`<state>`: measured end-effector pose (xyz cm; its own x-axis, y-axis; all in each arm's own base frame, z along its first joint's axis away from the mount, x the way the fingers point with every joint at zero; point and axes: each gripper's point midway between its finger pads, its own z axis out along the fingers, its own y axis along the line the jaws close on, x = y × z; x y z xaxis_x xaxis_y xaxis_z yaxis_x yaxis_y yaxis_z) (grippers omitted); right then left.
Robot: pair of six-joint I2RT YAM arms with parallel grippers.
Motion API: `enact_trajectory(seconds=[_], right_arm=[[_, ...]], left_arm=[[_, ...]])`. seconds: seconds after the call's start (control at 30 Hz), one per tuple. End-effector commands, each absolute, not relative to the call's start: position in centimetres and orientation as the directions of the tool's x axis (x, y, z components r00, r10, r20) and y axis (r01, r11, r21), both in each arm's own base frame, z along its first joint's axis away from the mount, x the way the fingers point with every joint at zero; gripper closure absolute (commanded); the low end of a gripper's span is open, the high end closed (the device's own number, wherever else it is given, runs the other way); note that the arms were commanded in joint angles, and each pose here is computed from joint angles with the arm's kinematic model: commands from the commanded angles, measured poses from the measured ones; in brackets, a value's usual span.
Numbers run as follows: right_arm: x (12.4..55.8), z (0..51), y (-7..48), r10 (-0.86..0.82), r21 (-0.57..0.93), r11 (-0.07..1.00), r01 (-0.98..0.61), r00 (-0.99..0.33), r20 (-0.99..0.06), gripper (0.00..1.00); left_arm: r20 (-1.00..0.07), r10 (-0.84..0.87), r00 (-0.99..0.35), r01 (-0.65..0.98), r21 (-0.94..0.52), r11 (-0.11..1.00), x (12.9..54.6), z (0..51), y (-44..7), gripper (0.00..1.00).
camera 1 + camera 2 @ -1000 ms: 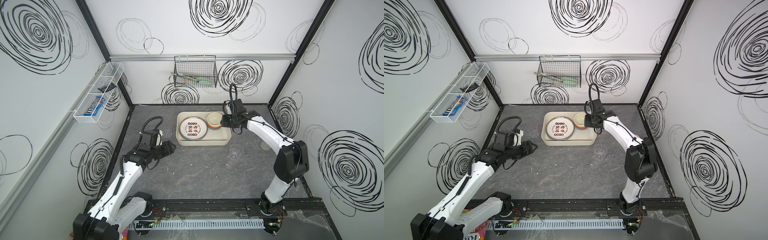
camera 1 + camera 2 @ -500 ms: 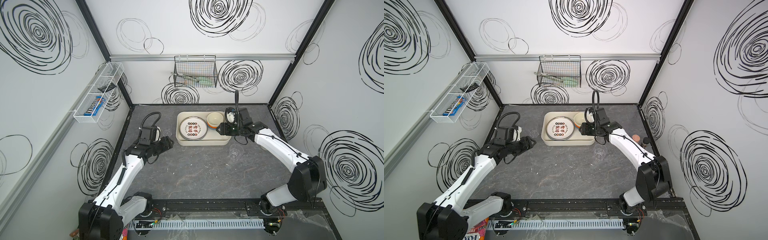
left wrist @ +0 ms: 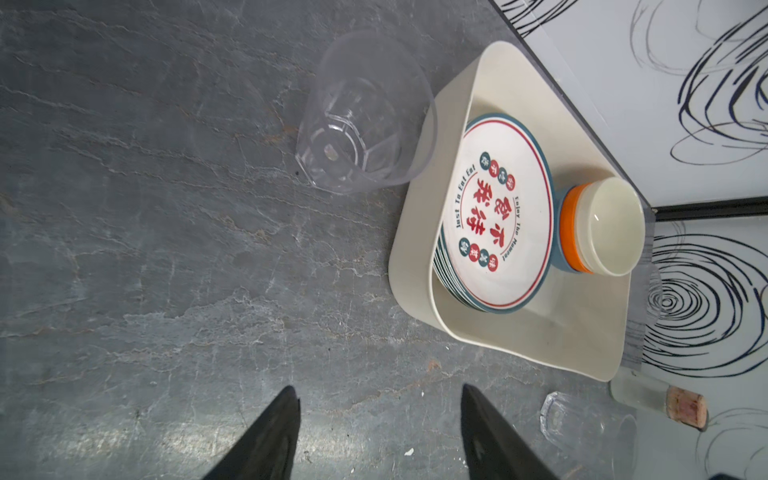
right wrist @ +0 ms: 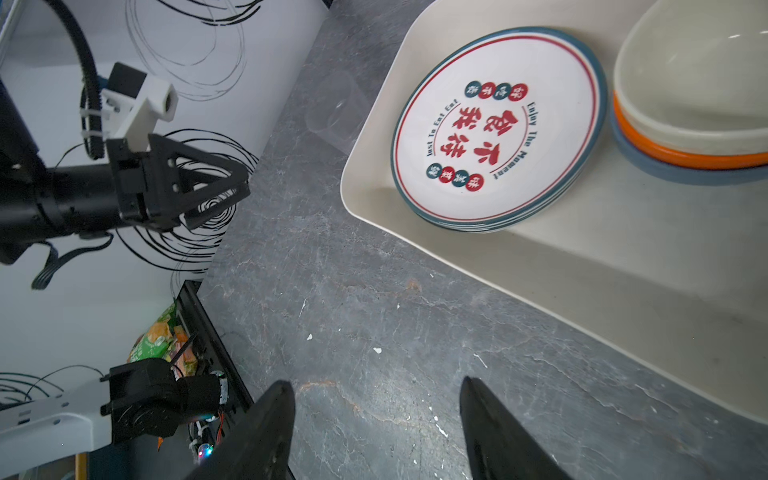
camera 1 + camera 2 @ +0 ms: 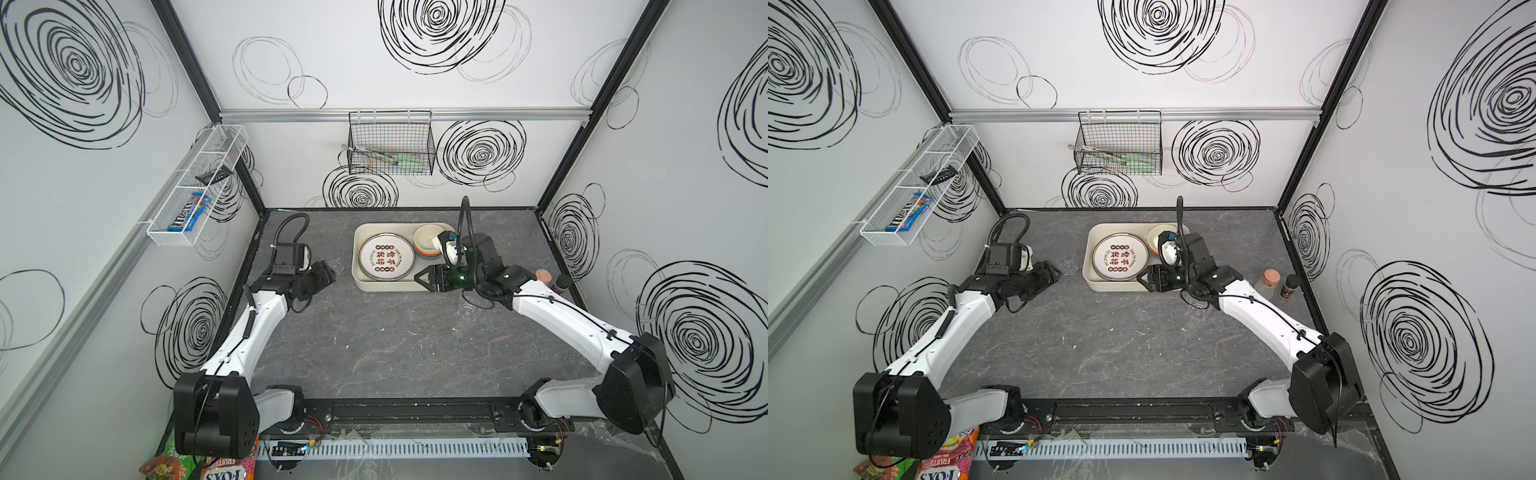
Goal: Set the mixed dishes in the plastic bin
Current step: 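Move the left gripper toward the clear plastic cup while the right withdraws, then close the left gripper on the clear plastic cup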
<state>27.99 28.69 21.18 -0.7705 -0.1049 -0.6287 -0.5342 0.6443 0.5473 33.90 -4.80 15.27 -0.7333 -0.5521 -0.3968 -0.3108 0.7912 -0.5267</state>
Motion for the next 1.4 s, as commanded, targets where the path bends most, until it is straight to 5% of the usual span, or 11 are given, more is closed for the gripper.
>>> enact_trajectory(seconds=[0.0,0.73,1.37], right_arm=[[26.5,23.2,30.0,-0.120,0.542,0.570,-0.617,-0.715,-0.688,0.32],[24.0,19.9,28.7,-0.171,0.509,0.620,-0.597,-0.736,-0.655,0.33],[24.0,18.9,27.1,-0.141,0.518,0.643,-0.565,-0.751,-0.645,0.33]], left_arm=[[-0.452,-0.597,-0.663,-0.325,-0.545,0.773,36.4,16.8,-3.4,0.34],[-0.408,-0.693,-0.594,-0.483,-0.507,0.713,44.7,11.8,0.3,0.36],[-0.353,-0.661,-0.662,-0.490,-0.463,0.738,45.6,7.9,-1.0,0.72]])
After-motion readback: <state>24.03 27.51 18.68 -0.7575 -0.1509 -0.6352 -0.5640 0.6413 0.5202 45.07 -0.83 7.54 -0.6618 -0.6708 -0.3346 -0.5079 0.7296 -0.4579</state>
